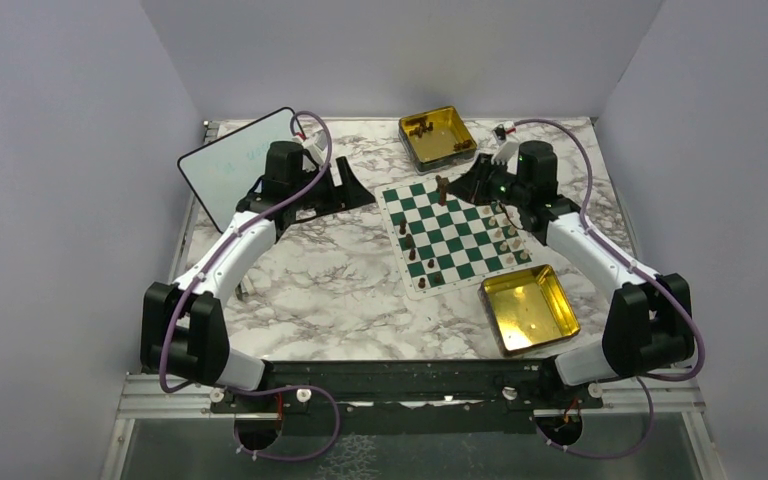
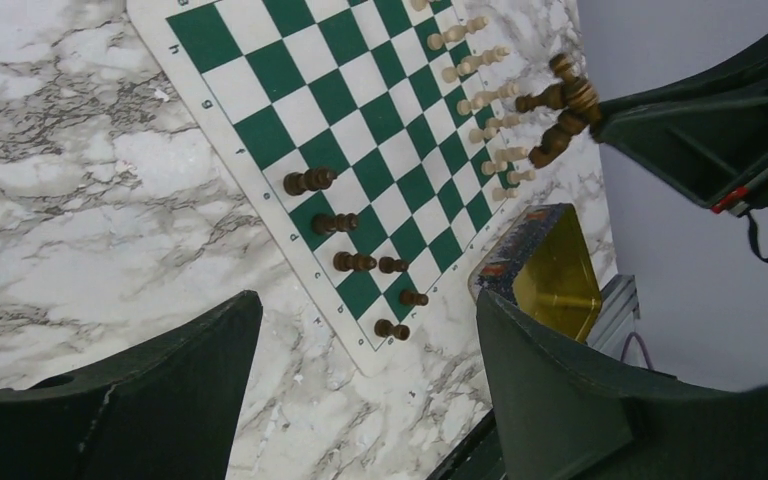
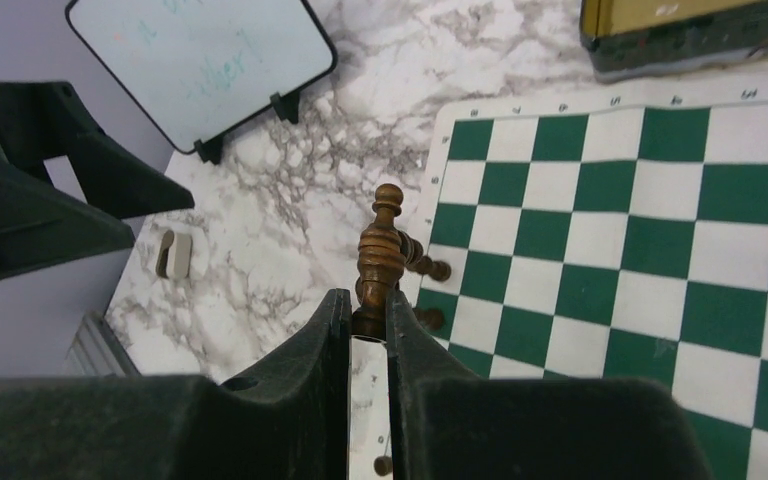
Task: Set up the chess pieces on the board
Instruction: Pick up the chess piece from the storage box.
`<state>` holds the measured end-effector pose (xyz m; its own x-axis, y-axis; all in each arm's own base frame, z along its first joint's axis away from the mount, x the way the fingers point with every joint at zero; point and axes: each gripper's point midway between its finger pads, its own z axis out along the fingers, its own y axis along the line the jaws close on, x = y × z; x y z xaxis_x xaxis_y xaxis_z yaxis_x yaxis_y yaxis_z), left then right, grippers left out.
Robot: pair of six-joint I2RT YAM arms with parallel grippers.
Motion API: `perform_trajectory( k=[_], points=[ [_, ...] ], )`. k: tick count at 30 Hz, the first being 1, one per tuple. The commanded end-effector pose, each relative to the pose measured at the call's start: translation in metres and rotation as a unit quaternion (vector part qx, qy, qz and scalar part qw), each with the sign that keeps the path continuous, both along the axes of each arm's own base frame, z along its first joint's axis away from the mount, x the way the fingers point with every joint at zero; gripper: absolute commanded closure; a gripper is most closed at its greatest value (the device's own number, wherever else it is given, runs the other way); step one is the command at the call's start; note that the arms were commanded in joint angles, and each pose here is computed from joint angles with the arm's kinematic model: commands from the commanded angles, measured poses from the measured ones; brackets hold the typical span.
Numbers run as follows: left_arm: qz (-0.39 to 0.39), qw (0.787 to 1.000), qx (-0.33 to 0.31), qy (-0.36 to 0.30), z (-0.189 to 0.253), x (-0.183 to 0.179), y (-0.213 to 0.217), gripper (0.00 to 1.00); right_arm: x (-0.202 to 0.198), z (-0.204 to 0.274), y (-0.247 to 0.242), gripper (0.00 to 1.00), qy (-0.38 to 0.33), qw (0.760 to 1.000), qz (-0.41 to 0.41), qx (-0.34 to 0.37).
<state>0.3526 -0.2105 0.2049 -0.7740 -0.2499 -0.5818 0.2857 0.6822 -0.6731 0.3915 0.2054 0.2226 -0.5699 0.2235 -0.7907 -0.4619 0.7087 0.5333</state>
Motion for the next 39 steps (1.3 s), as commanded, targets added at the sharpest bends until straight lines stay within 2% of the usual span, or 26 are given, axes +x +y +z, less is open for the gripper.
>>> perform_trajectory(
  k=[1,5,11,18,22,25,29,33,39],
  points=[
    [-0.02,0.998,-0.026,-0.057,0.03,0.007,-0.018,0.21,-0.024,-0.005,0.007,0.99,0.027,0.999,0.036,0.027],
    [-0.034,0.996,-0.062,-0.055,0.041,0.007,-0.029,0.21,-0.032,-0.006,0.008,0.99,0.024,0.998,0.047,0.029],
    [-0.048,0.993,-0.109,-0.019,0.058,0.014,-0.047,0.24,-0.04,-0.006,0.007,0.99,-0.03,0.997,0.073,0.015],
    [-0.068,0.991,-0.111,0.004,0.053,0.021,-0.072,0.28,-0.034,-0.015,0.003,0.99,-0.08,0.994,0.074,-0.016],
    [-0.105,0.988,-0.109,-0.015,0.046,0.019,-0.086,0.31,-0.035,-0.007,0.004,0.99,-0.06,0.996,0.061,0.012],
    [-0.124,0.982,-0.135,-0.039,0.05,0.018,-0.092,0.32,-0.038,-0.001,0.004,0.99,-0.048,0.997,0.05,0.033],
    [-0.141,0.976,-0.16,-0.043,0.051,0.012,-0.097,0.33,-0.05,0.011,0.009,0.99,-0.069,0.994,0.074,0.052],
    [-0.138,0.974,-0.181,0.001,0.052,0.009,-0.102,0.37,-0.054,0.012,0.008,0.99,-0.101,0.99,0.088,0.037],
    [-0.135,0.975,-0.175,0.035,0.05,0.008,-0.113,0.37,-0.06,0.005,0.011,0.99,-0.109,0.988,0.106,0.036]
  ],
)
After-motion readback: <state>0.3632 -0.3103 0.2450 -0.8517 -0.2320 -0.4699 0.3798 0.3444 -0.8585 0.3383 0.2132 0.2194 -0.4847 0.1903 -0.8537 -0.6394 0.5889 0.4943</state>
